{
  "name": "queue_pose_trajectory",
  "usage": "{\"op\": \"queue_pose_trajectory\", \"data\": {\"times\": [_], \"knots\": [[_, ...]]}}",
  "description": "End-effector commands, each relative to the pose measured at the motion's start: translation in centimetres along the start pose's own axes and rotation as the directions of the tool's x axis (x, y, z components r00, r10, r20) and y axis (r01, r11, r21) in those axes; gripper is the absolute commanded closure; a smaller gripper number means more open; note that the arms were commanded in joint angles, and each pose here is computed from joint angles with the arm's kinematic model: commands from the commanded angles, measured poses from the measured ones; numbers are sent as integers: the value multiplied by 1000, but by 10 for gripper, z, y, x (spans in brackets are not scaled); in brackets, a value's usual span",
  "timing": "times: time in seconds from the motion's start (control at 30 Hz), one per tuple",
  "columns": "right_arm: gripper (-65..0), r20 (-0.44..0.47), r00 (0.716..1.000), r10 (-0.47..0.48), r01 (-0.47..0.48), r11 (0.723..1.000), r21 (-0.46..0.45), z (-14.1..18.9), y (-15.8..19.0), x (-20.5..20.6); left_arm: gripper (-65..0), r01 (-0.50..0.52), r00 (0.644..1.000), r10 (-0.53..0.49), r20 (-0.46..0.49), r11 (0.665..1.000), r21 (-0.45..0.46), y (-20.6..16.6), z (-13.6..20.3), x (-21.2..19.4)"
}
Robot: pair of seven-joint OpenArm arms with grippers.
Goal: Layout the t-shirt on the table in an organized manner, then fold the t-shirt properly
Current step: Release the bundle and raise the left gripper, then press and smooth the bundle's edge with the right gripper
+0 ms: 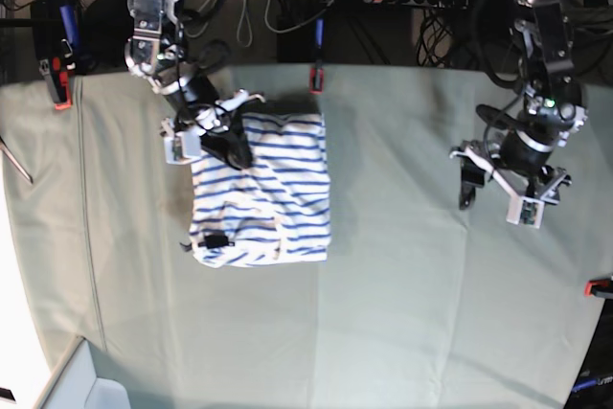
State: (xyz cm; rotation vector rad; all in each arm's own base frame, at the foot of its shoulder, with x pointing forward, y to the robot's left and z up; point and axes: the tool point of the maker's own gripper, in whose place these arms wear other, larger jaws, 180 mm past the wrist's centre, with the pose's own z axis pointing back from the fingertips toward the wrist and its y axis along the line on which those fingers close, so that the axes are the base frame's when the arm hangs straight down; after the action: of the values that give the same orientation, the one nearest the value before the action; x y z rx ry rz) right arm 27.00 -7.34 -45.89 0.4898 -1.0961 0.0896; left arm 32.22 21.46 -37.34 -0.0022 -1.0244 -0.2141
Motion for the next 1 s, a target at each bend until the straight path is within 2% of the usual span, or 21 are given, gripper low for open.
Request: {"op": "queue_pose_trajectory", "data": {"times": [0.0, 0.2, 0.4, 0.5, 0.63, 0.8, 0.9, 0.97], "knots": [[-40, -80, 996, 36, -38, 999, -21, 6, -13, -14, -454, 6, 999, -6, 33, 1000, 8, 4, 3, 10], [-40, -71, 997, 14, -19, 998, -67, 13, -28, -15, -454, 4, 1000, -4, 26, 1000, 7, 4, 3, 7], [-40, -79, 997, -18, 14, 998, -56, 16, -11, -27, -454, 5, 1000, -5, 24, 1000, 8, 5, 2, 6], [-40, -27, 999, 20, -22, 998, -61, 20, -6, -6, -454, 5, 1000, -5, 18, 1000, 7, 5, 3, 4], [-40, 87, 991, 104, -99, 993, -64, 23, 9, 45, -454, 7, 1000, -7, 15, 1000, 8, 6, 3, 3], [-40, 155, 970, 185, -190, 982, 20, 24, 49, 75, -454, 7, 1000, -7, 15, 1000, 8, 6, 3, 3], [-42, 159, 969, 189, -206, 974, 98, 19, 80, 72, -454, 7, 1000, -7, 15, 1000, 8, 6, 3, 3], [-43, 127, 976, 178, -195, 972, 133, 14, 89, 61, -454, 6, 1000, -6, 7, 1000, 6, 5, 5, -1]]}}
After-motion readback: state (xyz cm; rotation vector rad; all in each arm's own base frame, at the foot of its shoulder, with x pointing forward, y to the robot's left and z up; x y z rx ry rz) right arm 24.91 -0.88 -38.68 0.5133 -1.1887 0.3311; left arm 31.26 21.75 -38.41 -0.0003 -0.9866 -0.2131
